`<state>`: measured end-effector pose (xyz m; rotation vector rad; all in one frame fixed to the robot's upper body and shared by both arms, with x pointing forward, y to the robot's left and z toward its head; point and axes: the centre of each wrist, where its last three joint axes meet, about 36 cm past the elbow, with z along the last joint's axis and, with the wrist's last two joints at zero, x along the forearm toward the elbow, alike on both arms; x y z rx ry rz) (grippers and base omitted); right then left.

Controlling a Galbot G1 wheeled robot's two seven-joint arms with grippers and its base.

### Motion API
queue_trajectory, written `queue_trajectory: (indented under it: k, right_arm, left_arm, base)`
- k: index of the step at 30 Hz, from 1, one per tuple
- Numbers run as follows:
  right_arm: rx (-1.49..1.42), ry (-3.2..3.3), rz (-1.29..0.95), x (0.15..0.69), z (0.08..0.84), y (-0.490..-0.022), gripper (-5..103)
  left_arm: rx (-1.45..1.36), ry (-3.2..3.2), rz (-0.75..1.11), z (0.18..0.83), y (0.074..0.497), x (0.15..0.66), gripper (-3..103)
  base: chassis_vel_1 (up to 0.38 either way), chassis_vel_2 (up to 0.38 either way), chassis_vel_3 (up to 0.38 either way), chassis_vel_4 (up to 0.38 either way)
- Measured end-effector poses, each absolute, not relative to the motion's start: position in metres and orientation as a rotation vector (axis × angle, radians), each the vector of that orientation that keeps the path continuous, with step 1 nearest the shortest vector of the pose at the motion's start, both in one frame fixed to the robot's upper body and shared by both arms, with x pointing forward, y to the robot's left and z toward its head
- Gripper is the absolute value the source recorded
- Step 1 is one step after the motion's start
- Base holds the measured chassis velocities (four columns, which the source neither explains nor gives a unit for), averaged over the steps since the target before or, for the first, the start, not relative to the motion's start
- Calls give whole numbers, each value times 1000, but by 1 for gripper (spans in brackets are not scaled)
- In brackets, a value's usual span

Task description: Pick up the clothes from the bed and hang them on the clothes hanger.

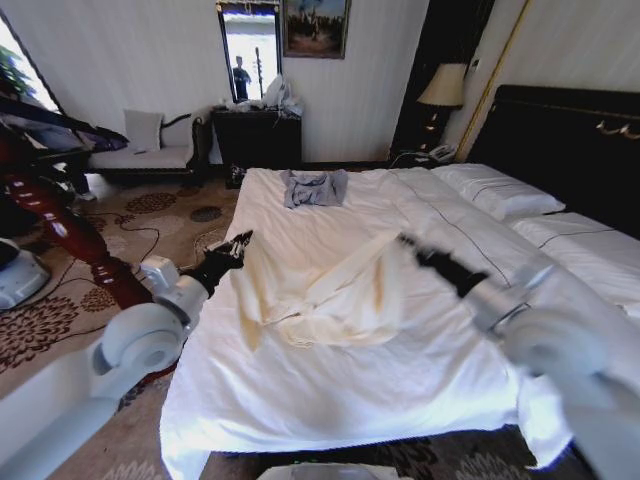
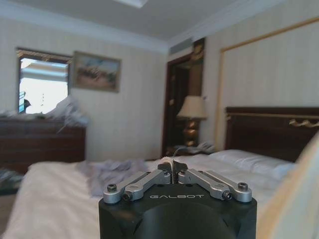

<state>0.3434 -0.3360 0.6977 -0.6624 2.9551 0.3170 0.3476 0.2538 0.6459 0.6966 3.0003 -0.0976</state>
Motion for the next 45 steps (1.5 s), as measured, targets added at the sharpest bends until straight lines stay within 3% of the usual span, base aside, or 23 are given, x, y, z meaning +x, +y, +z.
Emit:
queue_trajectory:
  k: [9, 19, 22, 31, 45]
  right_arm:
    - [-641, 2870, 261, 325, 769, -345, 0]
    - [-580, 2855, 219, 315, 801, -359, 0]
    - [-534, 2844, 99, 318, 808, -358, 0]
    - [-239, 2888, -263, 357, 836, -381, 0]
    - [-107, 2847, -591, 406, 913, -403, 0]
  left_arm:
    - [688, 2845, -170, 706, 259, 333, 2]
    - [633, 2804, -184, 726, 269, 319, 2]
    - [615, 2764, -167, 745, 277, 319, 2]
    - [437, 2743, -168, 784, 325, 397, 2]
    - [484, 2702, -269, 812, 290, 489, 2]
  base:
    - [0, 0, 0, 0]
    - [0, 0, 0, 0]
    - [0, 0, 0, 0]
    - [0, 0, 0, 0]
    - [0, 0, 0, 0]
